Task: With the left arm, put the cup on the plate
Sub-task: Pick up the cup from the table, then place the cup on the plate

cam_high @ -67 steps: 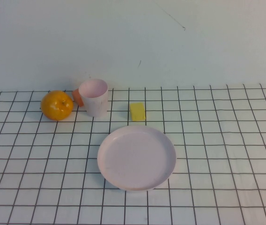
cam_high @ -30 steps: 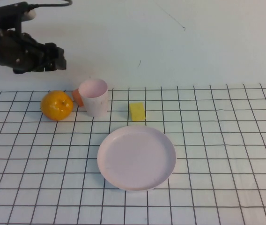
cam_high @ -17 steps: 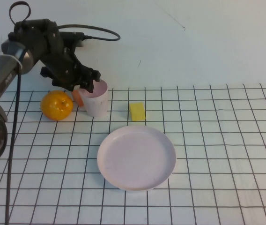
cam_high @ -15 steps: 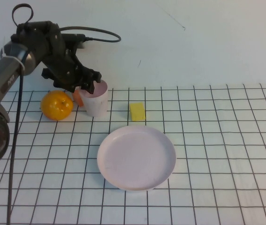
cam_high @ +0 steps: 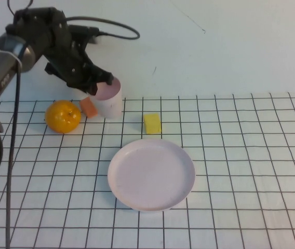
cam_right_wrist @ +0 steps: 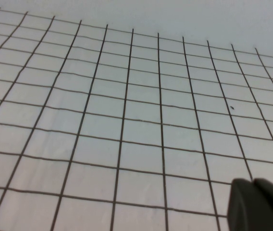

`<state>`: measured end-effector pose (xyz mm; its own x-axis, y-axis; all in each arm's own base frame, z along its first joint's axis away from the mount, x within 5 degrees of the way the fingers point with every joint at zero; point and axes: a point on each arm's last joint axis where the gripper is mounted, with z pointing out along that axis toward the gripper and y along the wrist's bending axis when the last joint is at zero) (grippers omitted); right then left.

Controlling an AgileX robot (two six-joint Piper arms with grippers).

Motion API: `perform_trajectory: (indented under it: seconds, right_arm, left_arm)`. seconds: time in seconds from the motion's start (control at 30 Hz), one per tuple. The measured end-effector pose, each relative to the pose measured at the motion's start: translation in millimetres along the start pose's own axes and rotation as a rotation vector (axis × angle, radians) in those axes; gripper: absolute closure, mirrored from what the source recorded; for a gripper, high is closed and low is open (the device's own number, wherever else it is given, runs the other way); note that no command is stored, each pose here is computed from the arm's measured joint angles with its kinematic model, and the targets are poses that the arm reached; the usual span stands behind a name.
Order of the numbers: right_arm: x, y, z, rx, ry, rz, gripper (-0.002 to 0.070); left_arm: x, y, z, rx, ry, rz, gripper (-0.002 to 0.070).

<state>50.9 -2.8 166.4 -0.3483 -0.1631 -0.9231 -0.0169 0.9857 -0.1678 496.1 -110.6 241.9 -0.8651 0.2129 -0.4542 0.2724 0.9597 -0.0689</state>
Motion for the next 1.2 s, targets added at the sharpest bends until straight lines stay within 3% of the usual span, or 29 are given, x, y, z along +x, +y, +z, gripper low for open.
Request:
perform_trajectory:
  seconds: [0.27,0.4,0.53,0.67,0.83,0.93,1.2]
  right_arm:
    - [0.0,0.0,0.0,0.0,0.0,0.0,0.0678]
    - [0.0,0.0,0.0,0.0,0.0,0.0,0.0678]
    - [0.0,0.0,0.0,0.0,0.0,0.0,0.0678]
    - [0.0,0.0,0.0,0.0,0.0,0.0,0.0678]
    - [0.0,0.0,0.0,0.0,0.0,0.0,0.0678]
    - [0.0,0.0,0.0,0.0,0.0,0.0,0.0678]
    - [0.0,0.0,0.0,0.0,0.0,0.0,0.0678]
  left_arm:
    - [0.3,-32.5,-115.8,0.161,-0.054,0.042,0.0663]
    - [9.3,-48.6,-135.7,0.18,-0.05,0.075,0.0663]
    - [30.8,-76.5,-110.1,0.204,0.068,0.126,0.0663]
    - [55.9,-107.3,-74.1,0.153,0.161,0.227,0.0663]
    - [74.1,-136.1,-48.8,0.123,0.148,0.305,0.0663]
    - [84.7,-144.1,-37.6,0.095,0.153,0.336,0.0664]
    - [91.3,-139.8,-23.6,0.043,0.127,0.336,0.0664]
